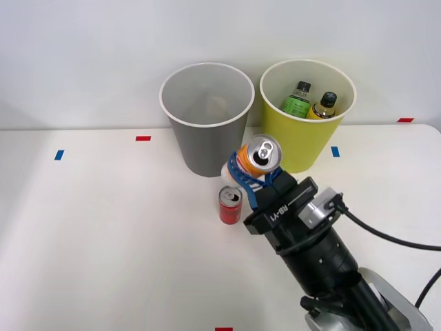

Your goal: Put cans in the gray bin, plastic bottles in the light green bin

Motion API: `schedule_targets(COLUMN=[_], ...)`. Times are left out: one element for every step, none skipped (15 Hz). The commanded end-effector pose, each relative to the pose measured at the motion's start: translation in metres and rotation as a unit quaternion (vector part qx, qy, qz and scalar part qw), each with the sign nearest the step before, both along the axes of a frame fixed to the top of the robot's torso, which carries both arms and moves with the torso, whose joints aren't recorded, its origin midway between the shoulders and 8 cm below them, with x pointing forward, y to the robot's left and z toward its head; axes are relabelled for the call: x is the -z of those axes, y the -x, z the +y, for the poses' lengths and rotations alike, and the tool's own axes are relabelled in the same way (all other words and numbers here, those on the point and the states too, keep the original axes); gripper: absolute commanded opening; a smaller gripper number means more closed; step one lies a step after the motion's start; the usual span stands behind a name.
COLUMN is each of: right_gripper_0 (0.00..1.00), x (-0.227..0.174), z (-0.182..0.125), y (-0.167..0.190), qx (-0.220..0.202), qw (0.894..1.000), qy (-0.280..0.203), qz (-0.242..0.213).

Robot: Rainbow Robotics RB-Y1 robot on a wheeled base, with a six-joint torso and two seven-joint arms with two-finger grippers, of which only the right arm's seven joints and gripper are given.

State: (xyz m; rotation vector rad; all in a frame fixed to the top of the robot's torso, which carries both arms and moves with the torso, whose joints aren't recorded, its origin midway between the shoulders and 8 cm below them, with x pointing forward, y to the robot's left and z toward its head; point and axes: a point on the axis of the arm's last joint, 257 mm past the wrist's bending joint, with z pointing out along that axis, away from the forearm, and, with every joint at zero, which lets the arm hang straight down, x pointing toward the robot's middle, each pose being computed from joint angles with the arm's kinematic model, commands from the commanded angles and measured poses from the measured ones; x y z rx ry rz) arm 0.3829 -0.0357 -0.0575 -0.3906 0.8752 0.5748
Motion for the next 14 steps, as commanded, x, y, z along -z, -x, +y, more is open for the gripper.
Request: schedule_targets(right_gripper_0=[0.0,0.0,0.0,0.0,0.0,0.0,0.0,0.0,0.0,0.0,0.0,0.0,0.0,0.0], x=[-0.034,-0.045,-0.057,-0.074,-0.083,-0.093,-0.1,-0.106,-0.11,-0.115,-0.115,-0.118,-0.117,-0.117], z=[0.006,0.01,0.013,0.017,0.019,0.02,0.022,0.024,0.028,0.036,0.041,0.045,0.052,0.058], y=[-0.021,-0.026,-0.036,-0.049,-0.06,-0.072,-0.08,-0.088,-0.094,-0.103,-0.112,-0.119,-0.132,-0.145], qx=[-0.001,-0.007,-0.008,-0.002,0.005,0.012,0.016,0.02,0.019,0.02,0.022,0.022,0.021,0.02], qw=[1.0,0.999,0.999,0.999,0.999,0.999,0.999,0.999,0.999,0.999,0.999,0.998,0.998,0.999], qy=[-0.027,-0.036,-0.042,-0.044,-0.042,-0.04,-0.039,-0.039,-0.036,-0.024,-0.014,-0.01,-0.012,-0.019], qz=[-0.008,-0.009,-0.008,-0.009,-0.005,0.0,0.006,0.013,0.022,0.034,0.048,0.049,0.05,0.045])
